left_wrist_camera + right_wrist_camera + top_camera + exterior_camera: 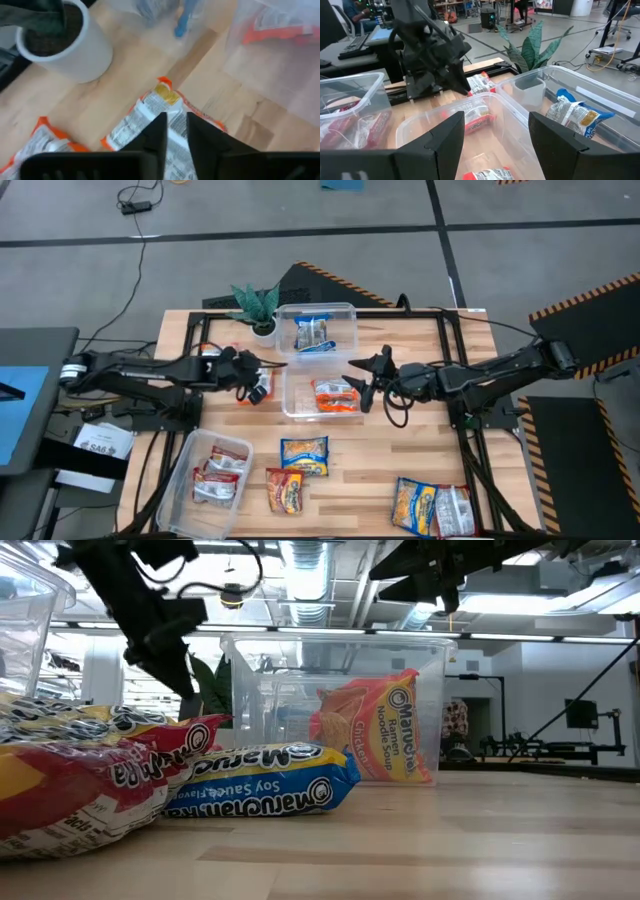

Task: Sort Maruchan noodles
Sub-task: Put the orange noodle pack into the middle transparent bin

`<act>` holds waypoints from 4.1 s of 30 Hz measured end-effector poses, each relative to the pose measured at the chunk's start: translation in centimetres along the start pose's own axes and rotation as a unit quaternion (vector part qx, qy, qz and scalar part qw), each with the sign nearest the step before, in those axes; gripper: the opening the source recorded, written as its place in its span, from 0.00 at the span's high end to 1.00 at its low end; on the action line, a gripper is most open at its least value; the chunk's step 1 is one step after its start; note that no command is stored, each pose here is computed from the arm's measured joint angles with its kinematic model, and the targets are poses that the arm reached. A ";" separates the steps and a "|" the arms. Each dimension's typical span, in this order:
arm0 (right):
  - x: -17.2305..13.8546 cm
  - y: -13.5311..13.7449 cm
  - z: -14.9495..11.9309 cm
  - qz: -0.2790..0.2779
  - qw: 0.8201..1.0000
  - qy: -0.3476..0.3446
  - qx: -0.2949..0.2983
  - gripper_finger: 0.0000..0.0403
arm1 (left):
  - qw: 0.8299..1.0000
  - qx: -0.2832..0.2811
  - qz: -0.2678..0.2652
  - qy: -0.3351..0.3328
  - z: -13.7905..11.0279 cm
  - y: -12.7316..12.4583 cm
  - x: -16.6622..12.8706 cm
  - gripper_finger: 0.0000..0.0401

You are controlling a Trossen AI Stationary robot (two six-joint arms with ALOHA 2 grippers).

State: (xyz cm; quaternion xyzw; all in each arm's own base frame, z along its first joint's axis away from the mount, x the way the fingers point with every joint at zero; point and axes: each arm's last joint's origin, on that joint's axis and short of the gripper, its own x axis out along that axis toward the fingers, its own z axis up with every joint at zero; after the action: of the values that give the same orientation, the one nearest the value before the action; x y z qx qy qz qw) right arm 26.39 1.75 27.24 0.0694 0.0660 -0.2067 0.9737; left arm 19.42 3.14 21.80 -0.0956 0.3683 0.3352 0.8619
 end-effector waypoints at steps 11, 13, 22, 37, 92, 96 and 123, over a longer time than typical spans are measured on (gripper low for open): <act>0.0 0.0 -0.2 -0.001 1.000 0.008 -0.005 0.39 | 0.997 0.050 -0.023 0.062 -0.5 -0.9 2.9 0.53; 0.0 0.0 -0.2 -0.002 1.000 0.011 -0.006 0.39 | 0.995 0.070 -0.023 0.063 -0.5 -0.9 2.9 0.51; 0.0 -0.1 -0.5 -0.004 1.000 0.022 -0.012 0.39 | 0.991 0.109 -0.069 0.033 -2.9 -0.5 3.6 0.49; 0.1 -0.3 -0.5 -0.008 1.000 0.026 -0.009 0.39 | 0.991 0.076 -0.098 -0.046 -5.7 0.4 3.9 0.49; 0.1 -0.3 -0.6 -0.009 1.000 0.027 -0.011 0.39 | 0.995 0.036 -0.046 -0.077 -0.9 0.7 -2.7 1.00; 0.1 -0.3 -0.6 -0.009 1.000 0.027 -0.011 0.39 | 0.993 0.029 -0.096 -0.057 -1.3 0.3 -2.4 1.00; 0.1 -0.3 -0.5 -0.009 1.000 0.026 -0.010 0.39 | 0.984 0.133 -0.110 -0.041 -6.9 -2.3 2.1 0.33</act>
State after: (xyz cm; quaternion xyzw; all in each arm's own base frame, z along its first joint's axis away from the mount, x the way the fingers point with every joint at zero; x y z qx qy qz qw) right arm 26.28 1.58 26.68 0.0641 0.0940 -0.2126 0.9705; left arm 18.05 -0.31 15.26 -0.0062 0.3617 0.1894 0.9128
